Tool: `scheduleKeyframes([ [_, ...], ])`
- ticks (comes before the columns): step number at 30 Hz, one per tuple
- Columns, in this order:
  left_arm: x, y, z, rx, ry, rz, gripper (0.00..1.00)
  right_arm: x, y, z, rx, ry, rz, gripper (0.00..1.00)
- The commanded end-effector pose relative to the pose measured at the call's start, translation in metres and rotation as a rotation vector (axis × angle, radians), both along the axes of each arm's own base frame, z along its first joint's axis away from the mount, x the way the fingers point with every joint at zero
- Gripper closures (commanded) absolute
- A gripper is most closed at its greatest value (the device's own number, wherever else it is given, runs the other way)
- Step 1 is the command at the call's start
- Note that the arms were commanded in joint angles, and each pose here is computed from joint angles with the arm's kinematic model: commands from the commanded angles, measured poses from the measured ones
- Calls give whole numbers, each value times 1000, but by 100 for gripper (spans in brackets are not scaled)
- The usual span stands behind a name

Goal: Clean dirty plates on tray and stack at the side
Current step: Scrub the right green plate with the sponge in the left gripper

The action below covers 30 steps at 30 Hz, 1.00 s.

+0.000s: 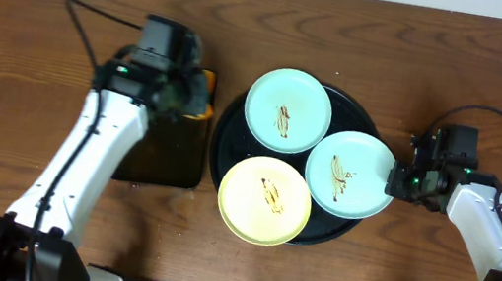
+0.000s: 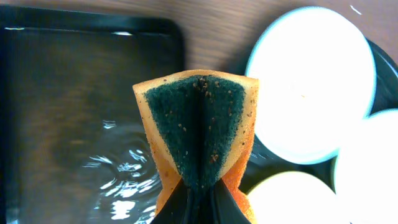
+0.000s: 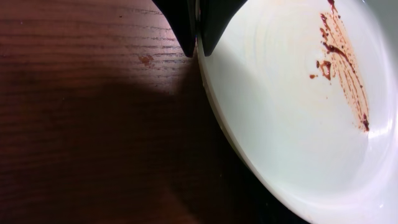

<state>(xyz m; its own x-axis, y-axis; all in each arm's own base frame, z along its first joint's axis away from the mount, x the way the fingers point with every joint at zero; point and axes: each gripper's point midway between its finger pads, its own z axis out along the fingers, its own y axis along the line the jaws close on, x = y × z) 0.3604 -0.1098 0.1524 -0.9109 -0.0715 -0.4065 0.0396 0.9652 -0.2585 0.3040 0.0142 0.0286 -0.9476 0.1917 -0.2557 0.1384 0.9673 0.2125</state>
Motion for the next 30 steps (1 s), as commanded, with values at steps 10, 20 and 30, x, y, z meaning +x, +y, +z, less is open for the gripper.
scheduleKeyframes([
  [10, -11, -158, 9, -156, 54, -379, 93, -3, 0, -4, 0, 13, 5, 99],
  [20, -47, -241, -55, -146, 127, -572, 92, -3, 0, -4, 1, 13, 5, 99],
  [30, -82, -291, -99, -195, 205, -666, 93, -3, 0, -4, 0, 13, 5, 99],
])
